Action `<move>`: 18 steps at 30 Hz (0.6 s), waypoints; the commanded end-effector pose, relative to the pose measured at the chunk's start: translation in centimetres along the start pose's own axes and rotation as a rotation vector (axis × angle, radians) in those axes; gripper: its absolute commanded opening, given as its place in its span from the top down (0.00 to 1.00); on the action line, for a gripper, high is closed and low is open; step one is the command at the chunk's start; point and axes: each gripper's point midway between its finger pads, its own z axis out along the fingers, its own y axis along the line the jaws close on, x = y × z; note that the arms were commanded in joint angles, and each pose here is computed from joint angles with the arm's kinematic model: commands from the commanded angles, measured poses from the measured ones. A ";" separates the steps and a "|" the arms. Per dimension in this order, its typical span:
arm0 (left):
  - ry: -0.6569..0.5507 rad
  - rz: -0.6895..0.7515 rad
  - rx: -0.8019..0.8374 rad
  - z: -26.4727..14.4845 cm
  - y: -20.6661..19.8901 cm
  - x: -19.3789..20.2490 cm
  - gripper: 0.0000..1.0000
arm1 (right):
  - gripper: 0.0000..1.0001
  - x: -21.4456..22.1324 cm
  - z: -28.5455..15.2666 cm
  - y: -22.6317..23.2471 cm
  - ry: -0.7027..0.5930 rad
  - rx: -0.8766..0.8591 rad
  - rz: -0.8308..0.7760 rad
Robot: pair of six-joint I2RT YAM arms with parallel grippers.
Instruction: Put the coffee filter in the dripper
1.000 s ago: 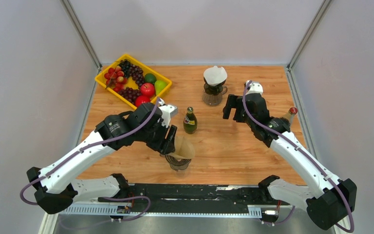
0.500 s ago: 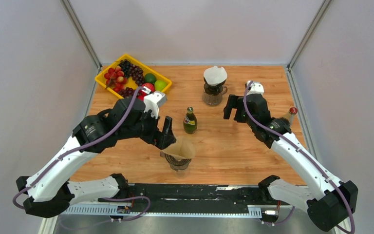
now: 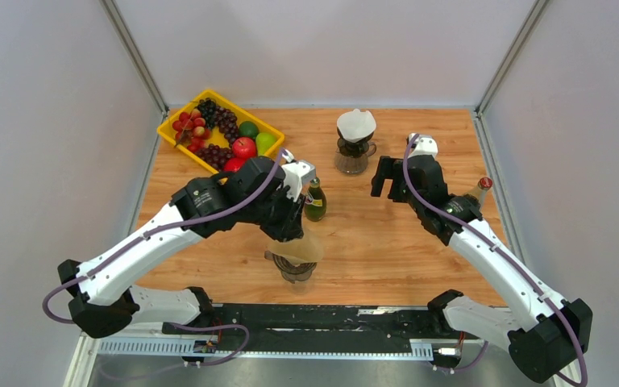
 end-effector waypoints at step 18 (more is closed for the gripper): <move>0.238 0.093 -0.013 4.0 0.1 5.7 0.82 | 0.00 -0.3 0.5 -0.6 -0.020 0.027 -0.019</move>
